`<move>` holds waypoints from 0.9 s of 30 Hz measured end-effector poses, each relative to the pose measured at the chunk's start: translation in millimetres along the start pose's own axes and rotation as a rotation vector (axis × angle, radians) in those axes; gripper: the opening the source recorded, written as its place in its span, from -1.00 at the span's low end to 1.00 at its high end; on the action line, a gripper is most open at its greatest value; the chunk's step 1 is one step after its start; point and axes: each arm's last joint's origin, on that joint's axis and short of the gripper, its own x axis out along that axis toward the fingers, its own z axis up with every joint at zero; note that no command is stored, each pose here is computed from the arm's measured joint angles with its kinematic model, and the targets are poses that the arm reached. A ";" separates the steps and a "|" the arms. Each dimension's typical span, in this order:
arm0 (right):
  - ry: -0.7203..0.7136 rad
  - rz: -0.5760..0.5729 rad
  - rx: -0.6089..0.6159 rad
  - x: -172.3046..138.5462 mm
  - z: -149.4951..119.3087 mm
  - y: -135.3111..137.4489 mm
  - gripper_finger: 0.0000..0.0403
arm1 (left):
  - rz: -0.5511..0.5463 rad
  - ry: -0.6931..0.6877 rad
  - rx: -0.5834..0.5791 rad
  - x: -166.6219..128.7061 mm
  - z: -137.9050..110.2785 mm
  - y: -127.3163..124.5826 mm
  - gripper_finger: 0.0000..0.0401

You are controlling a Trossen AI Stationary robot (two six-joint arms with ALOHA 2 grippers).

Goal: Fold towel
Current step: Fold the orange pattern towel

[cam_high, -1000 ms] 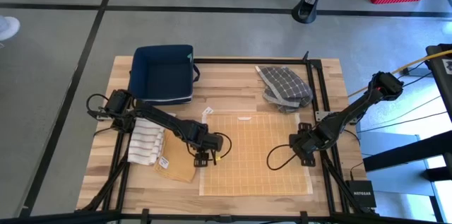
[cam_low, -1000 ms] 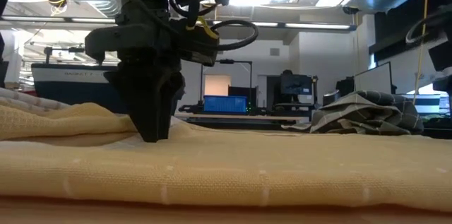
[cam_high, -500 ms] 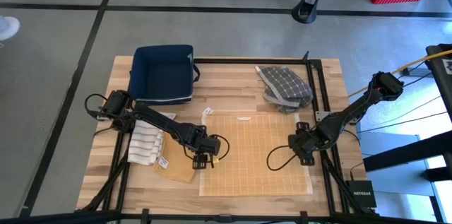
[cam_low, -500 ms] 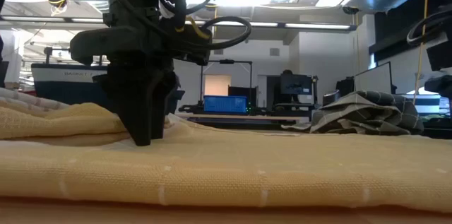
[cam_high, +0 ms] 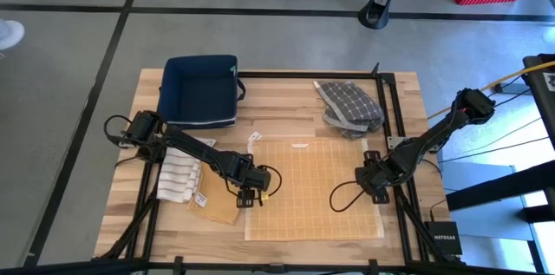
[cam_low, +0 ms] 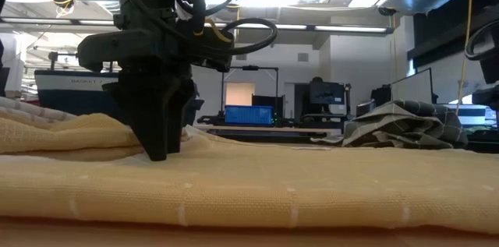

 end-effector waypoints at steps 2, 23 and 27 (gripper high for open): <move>0.005 -0.005 0.000 2.8 -1.7 -1.2 0.38 | 0.000 0.001 0.000 0.1 -0.1 0.2 0.16; 0.000 -0.007 0.027 4.6 -2.0 -1.5 -0.75 | 0.011 0.022 0.001 0.5 -2.2 0.8 -0.68; -0.002 -0.003 0.027 4.7 -1.7 -1.2 -0.91 | 0.033 0.017 0.002 0.5 -2.2 1.6 -0.84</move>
